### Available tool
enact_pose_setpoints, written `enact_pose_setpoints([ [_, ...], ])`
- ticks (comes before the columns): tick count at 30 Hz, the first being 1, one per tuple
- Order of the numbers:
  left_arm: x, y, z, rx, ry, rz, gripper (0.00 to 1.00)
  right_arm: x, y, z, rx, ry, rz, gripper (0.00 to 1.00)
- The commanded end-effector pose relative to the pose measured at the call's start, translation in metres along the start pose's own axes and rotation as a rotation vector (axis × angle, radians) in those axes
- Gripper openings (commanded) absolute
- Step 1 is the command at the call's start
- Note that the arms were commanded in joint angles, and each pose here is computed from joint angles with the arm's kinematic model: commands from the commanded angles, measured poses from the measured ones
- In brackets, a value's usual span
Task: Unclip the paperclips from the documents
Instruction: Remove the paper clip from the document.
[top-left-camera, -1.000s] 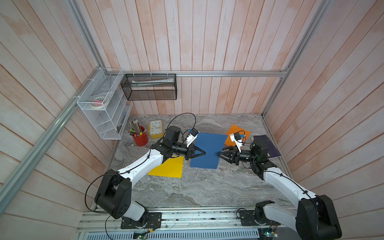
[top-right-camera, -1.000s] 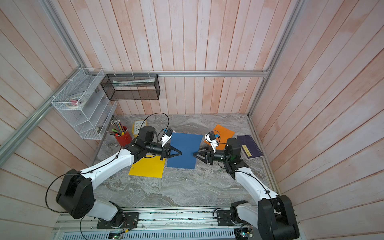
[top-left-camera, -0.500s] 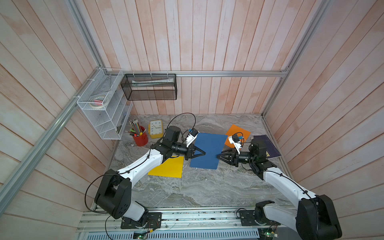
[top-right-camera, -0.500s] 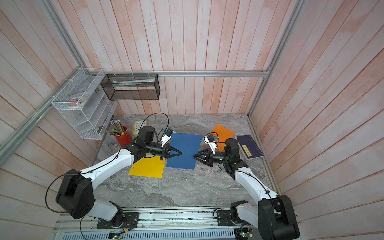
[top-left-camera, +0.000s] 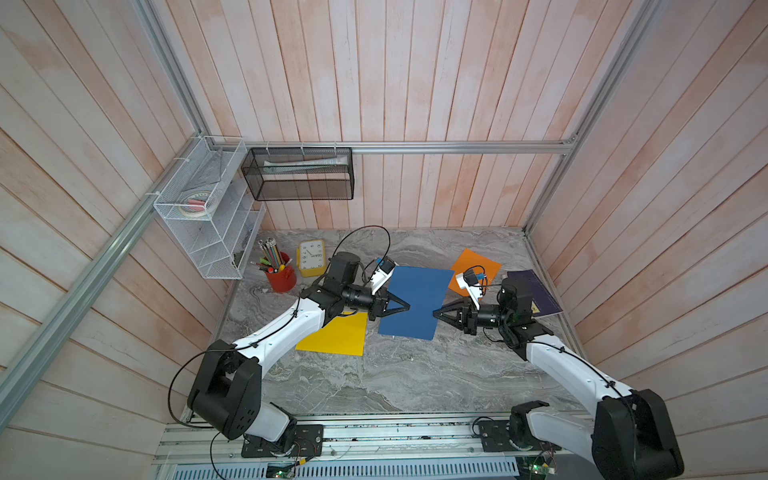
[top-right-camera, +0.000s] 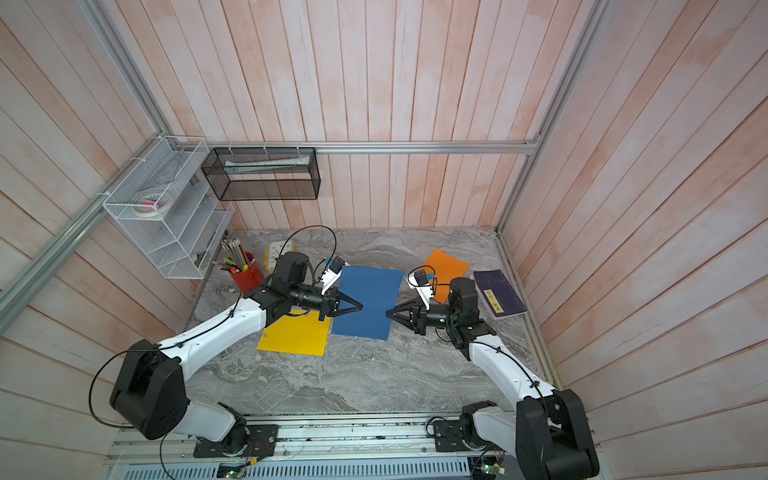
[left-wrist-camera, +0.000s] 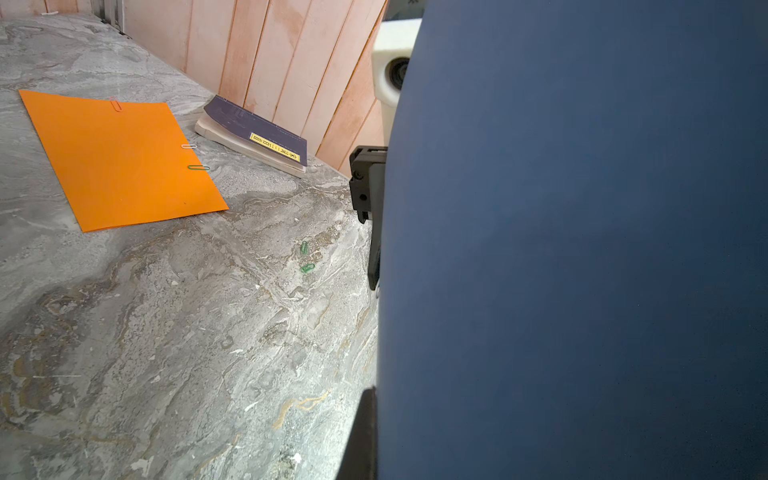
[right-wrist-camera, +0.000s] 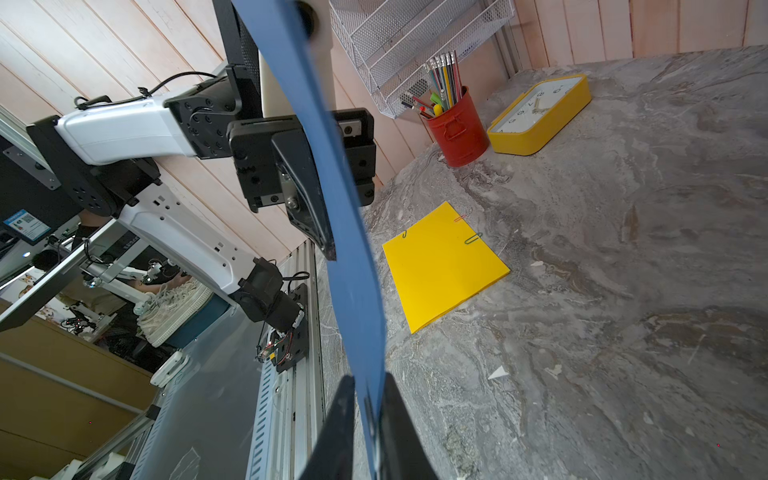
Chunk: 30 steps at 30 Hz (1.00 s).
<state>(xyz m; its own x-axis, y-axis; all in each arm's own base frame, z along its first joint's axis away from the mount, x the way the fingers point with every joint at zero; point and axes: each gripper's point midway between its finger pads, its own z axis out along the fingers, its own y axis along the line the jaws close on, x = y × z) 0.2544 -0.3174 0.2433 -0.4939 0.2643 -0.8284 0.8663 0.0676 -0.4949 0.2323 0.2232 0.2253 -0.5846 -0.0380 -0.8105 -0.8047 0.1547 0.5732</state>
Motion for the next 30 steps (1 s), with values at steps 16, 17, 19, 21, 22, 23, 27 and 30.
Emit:
enact_pose_setpoints([
  [16,0.0029,-0.0010,-0.0071,-0.017,-0.004,0.014,0.00,0.0085,0.0008,0.0020,-0.023,0.024,0.029,0.09],
  [17,0.0033,-0.0010,-0.0070,-0.017,-0.004,0.013,0.00,0.0080,0.0005,0.0019,-0.021,0.024,0.028,0.07],
  [19,0.0026,-0.0011,-0.0077,-0.018,-0.006,0.016,0.00,0.0078,0.0002,0.0018,-0.019,0.023,0.028,0.06],
  [21,0.0026,-0.0016,-0.0074,-0.017,-0.005,0.016,0.00,0.0081,0.0001,0.0020,-0.018,0.023,0.028,0.06],
  [22,0.0037,-0.0012,-0.0072,-0.017,-0.003,0.013,0.00,0.0080,0.0001,0.0019,-0.017,0.023,0.028,0.05],
  [23,0.0035,-0.0005,-0.0079,-0.020,-0.004,0.014,0.00,0.0081,0.0001,0.0019,-0.017,0.023,0.028,0.05],
  [27,0.0045,-0.0009,-0.0080,-0.019,-0.001,0.012,0.00,0.0075,-0.0002,0.0016,-0.011,0.022,0.027,0.05],
  [30,0.0057,-0.0009,-0.0080,-0.019,0.002,0.009,0.00,0.0071,0.0006,0.0014,-0.011,0.022,0.024,0.04],
])
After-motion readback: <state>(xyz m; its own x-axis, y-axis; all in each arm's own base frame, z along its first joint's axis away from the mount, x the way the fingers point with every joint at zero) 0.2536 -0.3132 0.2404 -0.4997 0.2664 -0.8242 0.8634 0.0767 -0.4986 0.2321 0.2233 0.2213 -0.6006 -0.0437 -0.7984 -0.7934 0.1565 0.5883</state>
